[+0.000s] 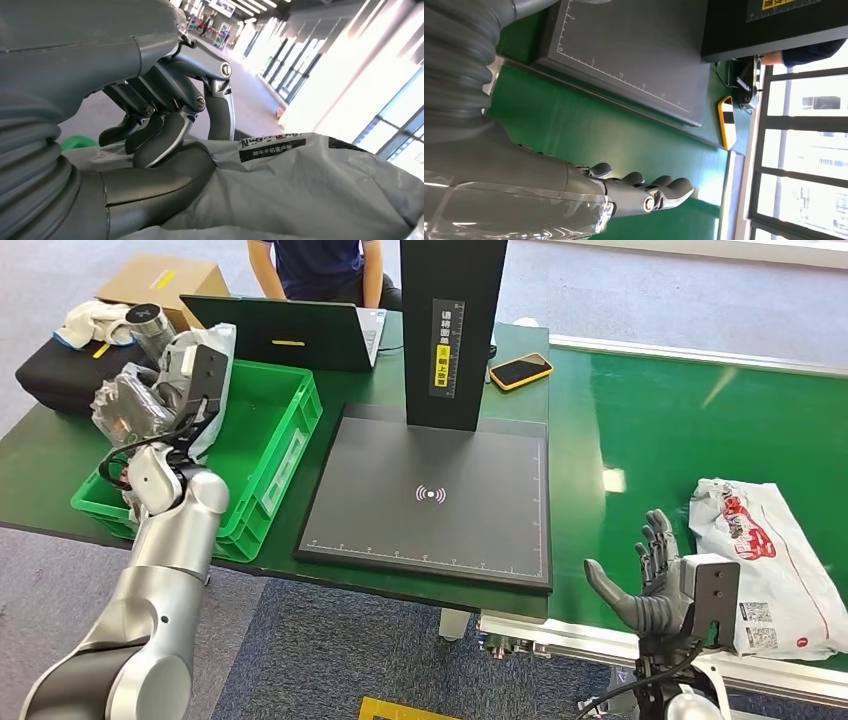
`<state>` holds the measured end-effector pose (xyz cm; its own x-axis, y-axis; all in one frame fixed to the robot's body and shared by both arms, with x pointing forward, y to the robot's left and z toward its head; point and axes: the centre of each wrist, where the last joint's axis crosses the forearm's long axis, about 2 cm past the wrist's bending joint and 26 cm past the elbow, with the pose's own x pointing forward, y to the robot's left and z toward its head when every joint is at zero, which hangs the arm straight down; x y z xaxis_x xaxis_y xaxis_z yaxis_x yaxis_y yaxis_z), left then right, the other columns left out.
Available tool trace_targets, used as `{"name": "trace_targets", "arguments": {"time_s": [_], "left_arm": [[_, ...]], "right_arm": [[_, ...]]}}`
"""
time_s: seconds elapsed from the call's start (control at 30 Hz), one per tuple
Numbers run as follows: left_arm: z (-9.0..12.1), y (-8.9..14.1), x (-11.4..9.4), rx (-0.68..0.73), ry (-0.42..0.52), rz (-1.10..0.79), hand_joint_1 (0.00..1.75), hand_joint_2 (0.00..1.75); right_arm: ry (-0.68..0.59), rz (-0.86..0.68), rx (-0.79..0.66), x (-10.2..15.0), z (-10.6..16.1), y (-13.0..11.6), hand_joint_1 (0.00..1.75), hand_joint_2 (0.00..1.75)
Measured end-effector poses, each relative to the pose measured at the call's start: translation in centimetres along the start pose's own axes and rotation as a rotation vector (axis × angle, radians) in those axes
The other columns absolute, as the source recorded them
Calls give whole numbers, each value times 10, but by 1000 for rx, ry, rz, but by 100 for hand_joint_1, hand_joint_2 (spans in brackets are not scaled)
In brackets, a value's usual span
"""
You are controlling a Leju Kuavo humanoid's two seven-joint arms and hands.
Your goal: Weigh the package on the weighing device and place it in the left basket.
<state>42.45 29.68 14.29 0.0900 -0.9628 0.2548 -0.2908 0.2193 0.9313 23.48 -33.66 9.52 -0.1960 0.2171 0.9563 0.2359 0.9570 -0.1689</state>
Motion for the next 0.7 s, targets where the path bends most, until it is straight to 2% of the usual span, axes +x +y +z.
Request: {"name": "trace_targets", "arguments": {"time_s": [0.03, 0.13, 0.17, 0.23, 0.37, 0.53, 0.7], "left_arm": [[1, -2, 1, -14, 11, -3, 164, 175], [3, -7, 2, -47, 63, -37, 35, 175], [3, -8, 3, -68, 93, -57, 2, 175], [3, -11, 5, -127, 163, -106, 0, 175], [4, -14, 5, -198, 239, -146, 0, 0], [5, -14, 3, -120, 228, -102, 0, 0], [5, -9, -5, 14, 165, -31, 0, 0]], "right_arm": [[1, 0, 1, 0, -1, 1, 0, 175], [7, 2, 5, 0, -3, 3, 0, 175], [8, 3, 7, 0, -3, 4, 0, 175], [9, 2, 14, 0, -4, 6, 0, 175], [10, 2, 22, 0, -6, 9, 0, 175], [18, 5, 26, 0, -6, 9, 0, 175], [28, 5, 27, -1, -5, 9, 0, 175]]}}
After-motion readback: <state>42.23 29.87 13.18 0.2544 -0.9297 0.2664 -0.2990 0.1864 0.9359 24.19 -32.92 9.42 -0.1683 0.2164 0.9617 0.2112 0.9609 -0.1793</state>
